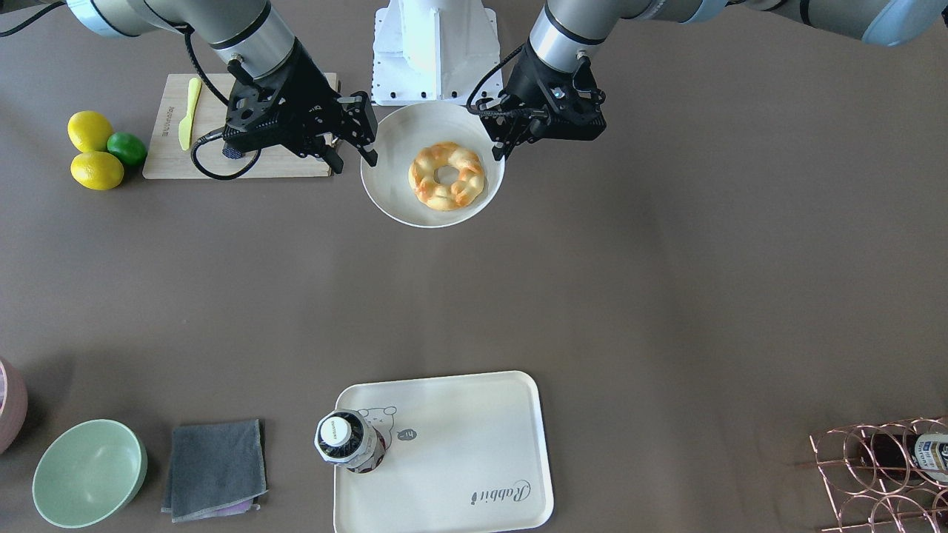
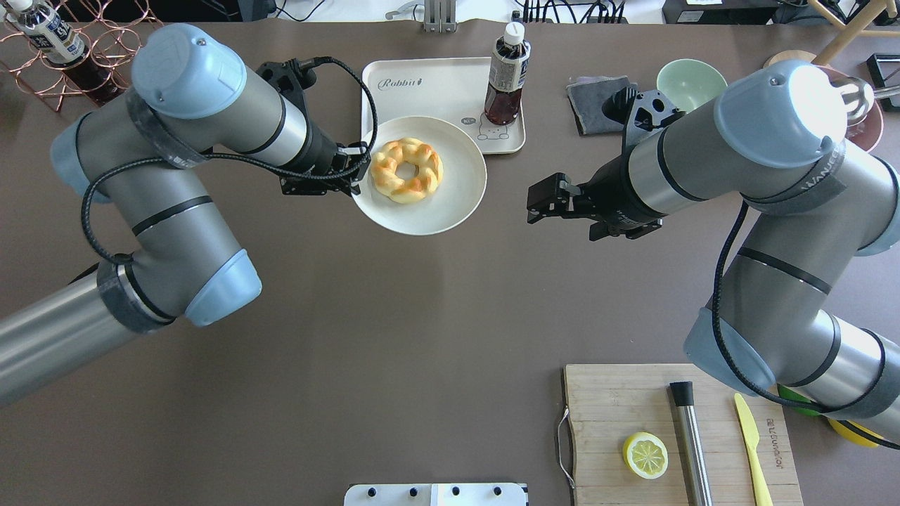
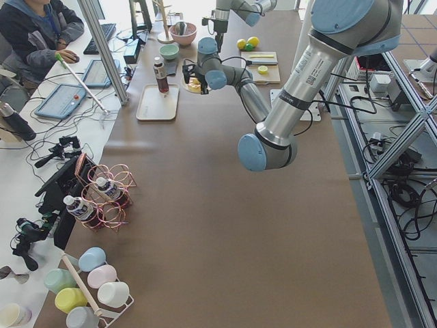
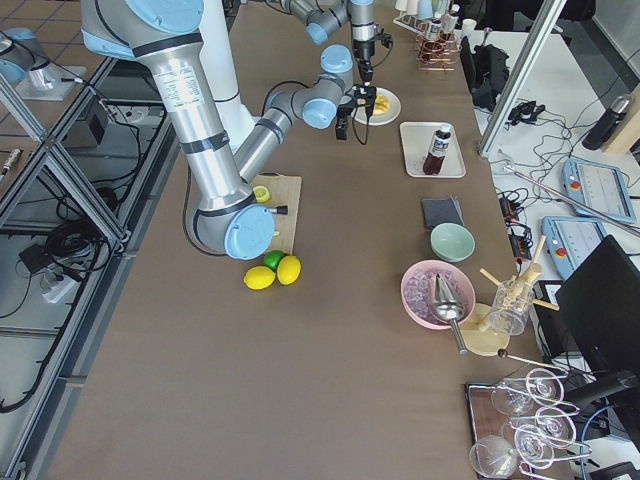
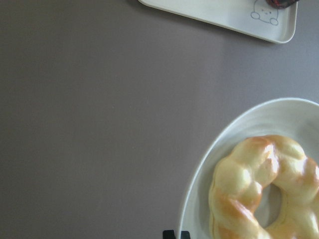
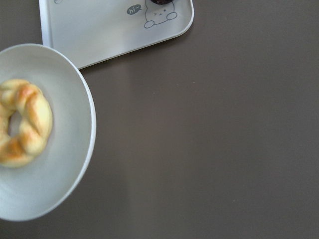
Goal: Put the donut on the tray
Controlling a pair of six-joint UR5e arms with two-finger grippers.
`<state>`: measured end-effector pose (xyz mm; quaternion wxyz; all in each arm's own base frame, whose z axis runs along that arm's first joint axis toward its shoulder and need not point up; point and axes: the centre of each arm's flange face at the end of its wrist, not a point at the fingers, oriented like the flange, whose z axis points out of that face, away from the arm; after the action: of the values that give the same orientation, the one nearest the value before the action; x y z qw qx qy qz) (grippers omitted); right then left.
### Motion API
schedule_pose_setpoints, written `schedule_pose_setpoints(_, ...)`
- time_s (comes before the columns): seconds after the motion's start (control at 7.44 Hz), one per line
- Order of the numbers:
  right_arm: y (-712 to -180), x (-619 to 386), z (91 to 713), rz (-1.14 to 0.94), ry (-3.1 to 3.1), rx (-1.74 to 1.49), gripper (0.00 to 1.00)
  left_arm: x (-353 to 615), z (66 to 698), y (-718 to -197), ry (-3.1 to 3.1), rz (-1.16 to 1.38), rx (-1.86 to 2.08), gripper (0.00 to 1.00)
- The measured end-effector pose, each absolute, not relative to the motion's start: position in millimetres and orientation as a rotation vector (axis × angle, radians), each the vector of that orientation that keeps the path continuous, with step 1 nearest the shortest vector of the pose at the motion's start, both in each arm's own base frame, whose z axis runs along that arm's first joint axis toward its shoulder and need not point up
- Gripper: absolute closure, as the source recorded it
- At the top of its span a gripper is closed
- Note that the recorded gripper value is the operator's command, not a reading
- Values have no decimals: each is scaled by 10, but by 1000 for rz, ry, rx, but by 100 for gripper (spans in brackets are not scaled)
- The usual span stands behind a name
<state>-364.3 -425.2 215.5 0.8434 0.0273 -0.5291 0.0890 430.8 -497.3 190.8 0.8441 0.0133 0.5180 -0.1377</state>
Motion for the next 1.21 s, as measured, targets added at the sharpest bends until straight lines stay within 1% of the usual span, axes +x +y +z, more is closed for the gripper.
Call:
schedule_pose_setpoints(0.4, -4262, -3525, 2614, 169, -1053, 58, 0, 4528, 2465, -6180, 1050, -430, 46, 100)
schedule_pose_setpoints(0.67, -4245, -3464, 2881, 137, -1014, 65, 0, 4823, 2684, -6735, 1036, -581, 56, 100)
schedule_pose_setpoints(0.94, -4236, -3416, 3062, 107, -985, 74, 0, 5123, 2777, -6944, 1023, -653, 74, 100)
schedule_pose_setpoints(1.21, -4235, -3404, 3147, 102, -971, 73, 0, 5251, 2873, -6988, 1030, -661, 89, 100)
